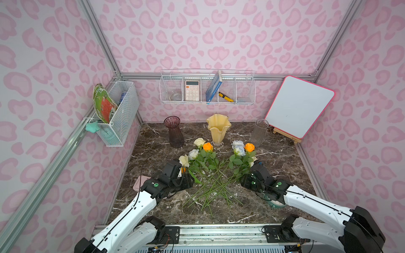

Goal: Arrange the flowers in different vases according to their colors
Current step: Move the distractor to the center of the board, then pick up the flower at the center of the board.

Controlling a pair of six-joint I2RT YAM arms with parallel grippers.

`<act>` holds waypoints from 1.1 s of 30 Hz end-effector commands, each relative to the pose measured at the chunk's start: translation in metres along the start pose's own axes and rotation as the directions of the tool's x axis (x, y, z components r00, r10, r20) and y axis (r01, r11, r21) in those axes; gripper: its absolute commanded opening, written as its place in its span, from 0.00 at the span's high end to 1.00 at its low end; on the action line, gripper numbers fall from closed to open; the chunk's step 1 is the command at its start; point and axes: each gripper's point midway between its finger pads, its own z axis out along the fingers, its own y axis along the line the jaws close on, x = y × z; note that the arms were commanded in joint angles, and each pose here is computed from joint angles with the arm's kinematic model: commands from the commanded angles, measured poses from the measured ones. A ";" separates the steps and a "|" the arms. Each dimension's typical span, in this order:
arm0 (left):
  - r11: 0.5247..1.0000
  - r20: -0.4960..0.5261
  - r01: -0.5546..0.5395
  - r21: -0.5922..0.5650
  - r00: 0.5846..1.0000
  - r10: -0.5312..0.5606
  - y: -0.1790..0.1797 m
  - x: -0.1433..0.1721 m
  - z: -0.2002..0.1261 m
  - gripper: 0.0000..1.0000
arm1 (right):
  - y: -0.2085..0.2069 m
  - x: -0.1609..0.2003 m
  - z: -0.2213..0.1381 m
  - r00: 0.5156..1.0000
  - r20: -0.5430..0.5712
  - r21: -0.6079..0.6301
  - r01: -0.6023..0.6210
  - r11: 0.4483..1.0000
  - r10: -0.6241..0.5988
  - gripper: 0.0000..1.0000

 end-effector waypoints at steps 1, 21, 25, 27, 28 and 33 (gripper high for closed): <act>0.992 0.022 -0.129 0.003 0.991 0.129 -0.020 -0.009 0.010 0.36 | 0.022 0.001 0.003 0.998 -0.015 -0.068 0.053 0.996 -0.054 0.47; 0.925 -0.191 -0.363 -0.109 0.921 0.339 -0.030 -0.014 0.103 0.39 | 0.031 0.027 -0.001 0.994 -0.046 -0.108 0.095 0.990 -0.100 0.48; 0.915 -0.213 -0.380 -0.133 0.913 0.349 -0.026 -0.014 0.116 0.44 | 0.044 0.035 -0.002 0.995 -0.059 -0.136 0.075 0.988 -0.083 0.49; 0.914 -0.214 -0.385 -0.127 0.910 0.354 -0.028 -0.015 0.120 0.50 | 0.041 0.037 -0.001 0.997 -0.058 -0.115 0.048 0.992 -0.055 0.50; 0.914 -0.209 -0.387 -0.126 0.911 0.357 -0.030 -0.016 0.120 0.55 | 0.039 0.037 0.000 0.998 -0.058 -0.111 0.034 0.993 -0.040 0.50; 0.914 -0.163 -0.389 -0.111 0.915 0.370 -0.040 -0.024 0.114 0.72 | 0.036 0.041 0.000 0.997 -0.061 -0.135 -0.048 0.990 0.040 0.51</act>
